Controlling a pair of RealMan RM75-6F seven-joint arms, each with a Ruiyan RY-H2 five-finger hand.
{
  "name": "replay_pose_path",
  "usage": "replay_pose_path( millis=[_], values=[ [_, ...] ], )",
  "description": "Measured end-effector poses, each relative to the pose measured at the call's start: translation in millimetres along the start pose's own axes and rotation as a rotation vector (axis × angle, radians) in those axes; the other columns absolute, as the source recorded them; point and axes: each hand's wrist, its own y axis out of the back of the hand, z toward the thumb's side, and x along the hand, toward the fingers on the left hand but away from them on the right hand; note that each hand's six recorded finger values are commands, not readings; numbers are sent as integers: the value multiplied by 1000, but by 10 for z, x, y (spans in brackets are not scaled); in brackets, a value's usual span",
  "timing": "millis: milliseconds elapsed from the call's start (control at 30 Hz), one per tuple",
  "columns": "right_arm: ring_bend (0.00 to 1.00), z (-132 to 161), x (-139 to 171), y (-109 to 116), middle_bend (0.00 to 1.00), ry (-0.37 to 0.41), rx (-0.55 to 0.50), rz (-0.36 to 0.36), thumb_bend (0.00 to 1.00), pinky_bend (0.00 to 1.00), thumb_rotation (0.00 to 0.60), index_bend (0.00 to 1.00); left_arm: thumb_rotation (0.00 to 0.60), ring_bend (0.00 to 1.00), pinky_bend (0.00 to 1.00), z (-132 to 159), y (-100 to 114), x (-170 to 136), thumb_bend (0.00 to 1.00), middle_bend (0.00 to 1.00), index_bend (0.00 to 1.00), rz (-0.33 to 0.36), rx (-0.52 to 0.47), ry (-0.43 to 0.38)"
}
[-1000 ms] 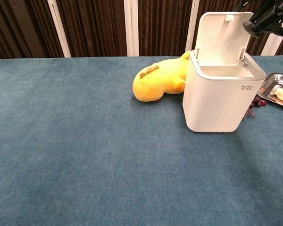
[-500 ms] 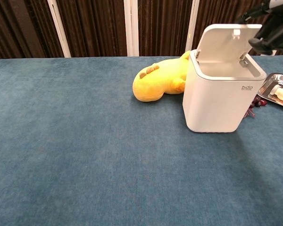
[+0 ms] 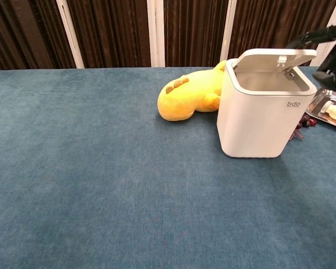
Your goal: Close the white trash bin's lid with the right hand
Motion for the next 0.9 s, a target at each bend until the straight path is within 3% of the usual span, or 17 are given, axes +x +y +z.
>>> replay_pose_path(
  millis=[900],
  values=[
    [794,-228,30,-453,747,-59,26,109,650,759,600,70,600,0,0,-6,-4,4,0,0,0,-1,4,1]
  ],
)
